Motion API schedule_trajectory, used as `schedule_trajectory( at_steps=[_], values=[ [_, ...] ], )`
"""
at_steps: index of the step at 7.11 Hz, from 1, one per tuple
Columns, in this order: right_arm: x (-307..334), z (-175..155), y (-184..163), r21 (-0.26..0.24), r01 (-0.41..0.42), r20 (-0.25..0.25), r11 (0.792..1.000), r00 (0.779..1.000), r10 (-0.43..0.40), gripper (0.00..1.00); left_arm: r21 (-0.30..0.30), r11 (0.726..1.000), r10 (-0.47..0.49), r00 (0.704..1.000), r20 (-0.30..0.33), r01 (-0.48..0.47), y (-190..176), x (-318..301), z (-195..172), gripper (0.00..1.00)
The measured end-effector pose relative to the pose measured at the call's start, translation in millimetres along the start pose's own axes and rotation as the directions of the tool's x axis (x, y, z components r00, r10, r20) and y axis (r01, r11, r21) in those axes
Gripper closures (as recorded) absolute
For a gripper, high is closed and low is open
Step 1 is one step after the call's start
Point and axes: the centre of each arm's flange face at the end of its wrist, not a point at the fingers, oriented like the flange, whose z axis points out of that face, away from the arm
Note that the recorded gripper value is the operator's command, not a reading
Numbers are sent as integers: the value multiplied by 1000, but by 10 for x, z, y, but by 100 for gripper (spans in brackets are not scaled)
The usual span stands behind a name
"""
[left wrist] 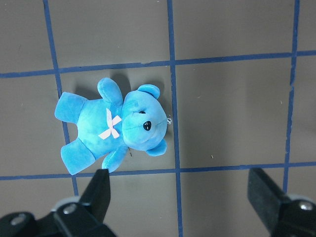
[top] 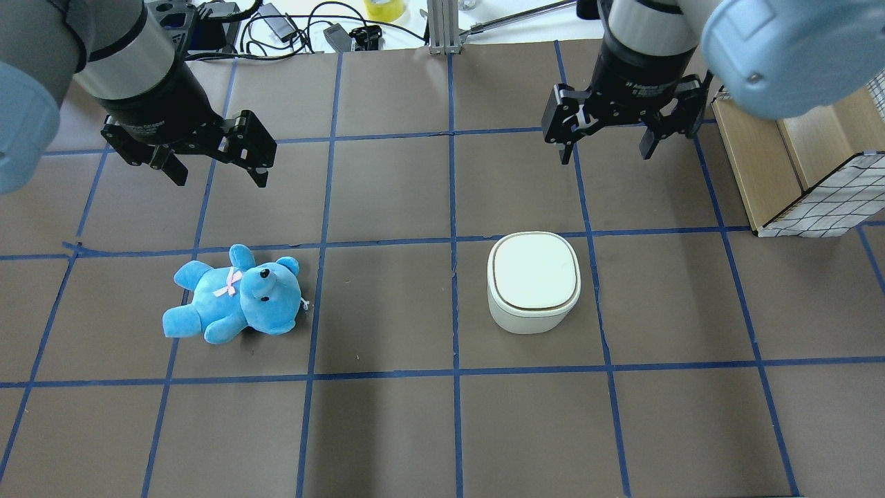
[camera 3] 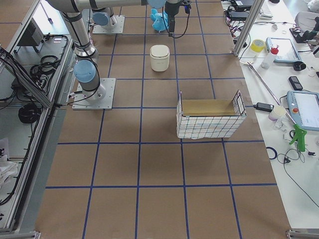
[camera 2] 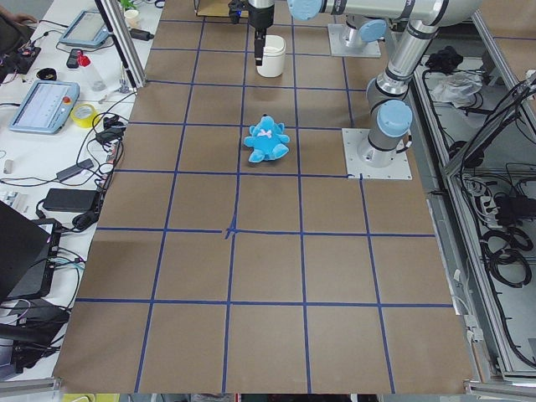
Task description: Open trash can with right arm
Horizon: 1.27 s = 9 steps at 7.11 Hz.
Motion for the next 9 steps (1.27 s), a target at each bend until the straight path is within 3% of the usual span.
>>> schedule_trajectory(
  at_steps=[3, 9],
  values=[
    [167, -177, -91, 49, -31, 6, 998, 1000, 30, 0, 0, 1000, 0, 1000, 0, 0, -1, 1, 2, 0],
    [134, -159, -91, 55, -30, 10, 998, 1000, 29, 0, 0, 1000, 0, 1000, 0, 0, -2, 0, 2, 0]
  ],
)
